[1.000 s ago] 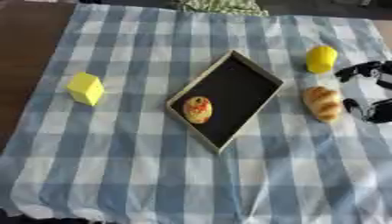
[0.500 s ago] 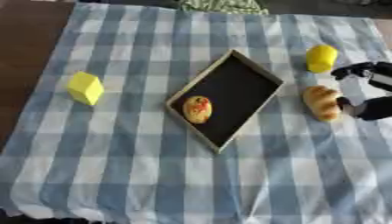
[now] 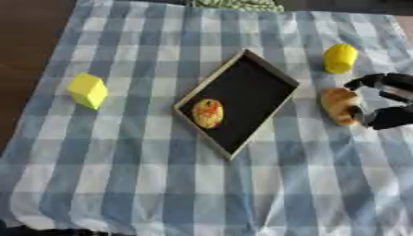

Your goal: Pick up objects on the table and place them in the box.

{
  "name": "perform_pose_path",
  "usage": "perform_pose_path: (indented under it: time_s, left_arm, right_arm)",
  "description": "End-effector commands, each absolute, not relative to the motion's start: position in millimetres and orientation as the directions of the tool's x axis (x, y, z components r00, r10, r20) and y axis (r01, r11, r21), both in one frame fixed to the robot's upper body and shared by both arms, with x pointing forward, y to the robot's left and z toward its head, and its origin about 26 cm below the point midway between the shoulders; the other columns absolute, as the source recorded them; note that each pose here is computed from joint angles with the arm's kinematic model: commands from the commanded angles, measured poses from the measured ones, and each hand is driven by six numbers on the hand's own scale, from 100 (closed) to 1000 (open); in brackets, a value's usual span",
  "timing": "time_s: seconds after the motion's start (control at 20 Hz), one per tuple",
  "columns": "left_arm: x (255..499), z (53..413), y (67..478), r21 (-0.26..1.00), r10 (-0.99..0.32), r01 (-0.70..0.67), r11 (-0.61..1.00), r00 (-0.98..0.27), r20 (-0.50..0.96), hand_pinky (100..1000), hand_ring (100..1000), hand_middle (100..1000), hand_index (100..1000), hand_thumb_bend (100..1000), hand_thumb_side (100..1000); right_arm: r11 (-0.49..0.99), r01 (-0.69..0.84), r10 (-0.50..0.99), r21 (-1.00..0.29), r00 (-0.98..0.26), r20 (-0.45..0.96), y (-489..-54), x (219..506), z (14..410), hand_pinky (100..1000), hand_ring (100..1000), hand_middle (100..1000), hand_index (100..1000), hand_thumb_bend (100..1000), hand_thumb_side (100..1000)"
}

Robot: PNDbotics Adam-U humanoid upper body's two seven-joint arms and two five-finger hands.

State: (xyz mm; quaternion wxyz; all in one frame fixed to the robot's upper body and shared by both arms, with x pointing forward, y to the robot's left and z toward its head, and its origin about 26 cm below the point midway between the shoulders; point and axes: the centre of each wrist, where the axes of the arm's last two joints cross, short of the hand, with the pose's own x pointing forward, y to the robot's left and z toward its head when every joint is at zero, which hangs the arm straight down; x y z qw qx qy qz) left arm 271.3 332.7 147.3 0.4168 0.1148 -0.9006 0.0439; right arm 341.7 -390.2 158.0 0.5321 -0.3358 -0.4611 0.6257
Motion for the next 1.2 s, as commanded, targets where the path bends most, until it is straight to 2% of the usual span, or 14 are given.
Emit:
perform_pose_path:
  time_s: [0.05,0.2,0.25,0.4,0.45,0.55,0.6,0.75,0.8,1.0,1.2]
  left_arm:
    - [271.7,154.4,332.3,0.025,-0.175,-0.234,0.972,-0.645,0.744,746,806,621,776,100,687]
    - [271.8,154.3,332.1,0.021,-0.172,-0.234,0.972,-0.646,0.744,745,805,620,776,100,686]
    - [271.9,154.3,331.9,0.02,-0.171,-0.234,0.972,-0.646,0.744,745,805,620,776,100,686]
    - [271.8,153.3,331.6,0.016,-0.167,-0.234,0.972,-0.644,0.746,745,804,618,775,100,687]
    - [271.7,152.9,331.5,0.015,-0.167,-0.234,0.972,-0.643,0.748,745,804,618,775,100,687]
    - [271.6,152.5,331.4,0.014,-0.165,-0.235,0.972,-0.642,0.749,745,804,617,775,100,687]
    - [271.5,152.5,331.4,0.014,-0.165,-0.234,0.972,-0.642,0.749,745,804,617,775,100,687]
    - [271.5,152.6,331.5,0.015,-0.167,-0.235,0.972,-0.641,0.749,745,804,617,775,100,686]
    - [271.4,152.7,331.7,0.015,-0.168,-0.236,0.972,-0.641,0.749,746,804,617,775,100,686]
    - [271.0,153.1,332.2,0.015,-0.17,-0.24,0.971,-0.641,0.748,746,805,618,774,100,686]
    - [271.0,153.7,332.0,0.018,-0.171,-0.238,0.971,-0.641,0.748,747,805,618,774,100,685]
  right_arm:
    - [-0.069,-0.355,0.98,-0.932,-0.201,0.004,-394.9,344.3,164.7,943,1000,840,926,100,448]
    - [-0.104,-0.351,0.98,-0.931,-0.196,-0.035,-393.2,346.8,164.0,936,992,813,899,145,422]
    - [-0.113,-0.347,0.98,-0.931,-0.195,-0.046,-392.5,347.5,163.4,930,975,772,875,169,403]
    - [-0.145,-0.318,0.978,-0.937,-0.192,-0.086,-389.7,349.3,163.1,906,906,639,778,300,274]
    - [-0.157,-0.3,0.976,-0.941,-0.192,-0.101,-388.6,349.6,163.5,901,886,603,748,308,241]
    - [-0.173,-0.262,0.973,-0.949,-0.194,-0.124,-385.8,349.9,163.6,892,844,530,682,266,244]
    - [-0.17,-0.24,0.972,-0.956,-0.198,-0.124,-384.1,349.8,164.4,888,829,504,661,207,236]
    - [-0.134,-0.189,0.973,-0.973,-0.209,-0.094,-381.0,347.7,166.7,884,820,486,648,126,218]
    - [-0.115,-0.165,0.973,-0.98,-0.216,-0.078,-379.0,347.1,169.7,879,813,469,640,100,176]
    - [-0.04,-0.068,0.965,-0.997,-0.26,-0.021,-367.0,340.0,191.9,877,820,452,637,100,135]
    - [0.016,0.016,0.932,-1.0,-0.361,0.009,-344.8,333.0,224.7,879,826,450,646,100,123]
